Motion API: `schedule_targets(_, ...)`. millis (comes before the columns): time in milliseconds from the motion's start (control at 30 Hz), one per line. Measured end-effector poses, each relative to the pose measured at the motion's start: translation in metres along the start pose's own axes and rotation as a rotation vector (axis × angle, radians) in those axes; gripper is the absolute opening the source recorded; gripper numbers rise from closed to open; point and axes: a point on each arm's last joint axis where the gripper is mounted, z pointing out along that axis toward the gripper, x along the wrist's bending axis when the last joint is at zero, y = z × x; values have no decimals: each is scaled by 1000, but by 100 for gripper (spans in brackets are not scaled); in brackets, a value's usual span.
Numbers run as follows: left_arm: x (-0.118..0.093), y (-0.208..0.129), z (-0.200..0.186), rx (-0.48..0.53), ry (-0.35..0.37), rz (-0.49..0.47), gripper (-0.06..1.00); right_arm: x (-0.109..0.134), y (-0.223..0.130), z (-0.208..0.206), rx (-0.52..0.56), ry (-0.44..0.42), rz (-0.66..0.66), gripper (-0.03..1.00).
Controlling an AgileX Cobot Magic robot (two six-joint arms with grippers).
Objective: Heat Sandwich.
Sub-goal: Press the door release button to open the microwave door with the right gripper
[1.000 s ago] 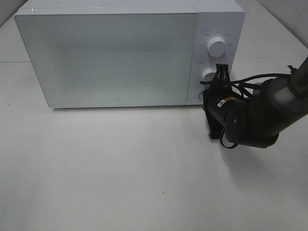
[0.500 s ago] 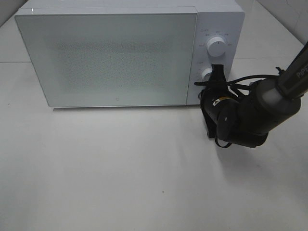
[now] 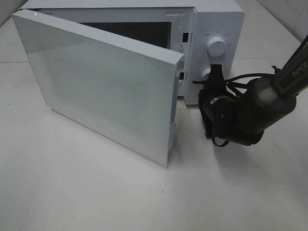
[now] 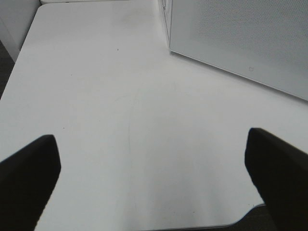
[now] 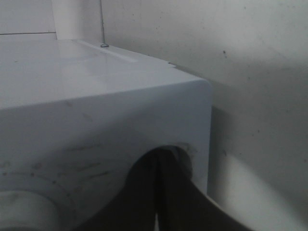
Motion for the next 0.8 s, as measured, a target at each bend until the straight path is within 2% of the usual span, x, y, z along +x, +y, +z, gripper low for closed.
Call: schedule_targets(800, 0, 0, 0, 0, 0, 0, 99, -1, -1, 0, 35, -59, -12, 1)
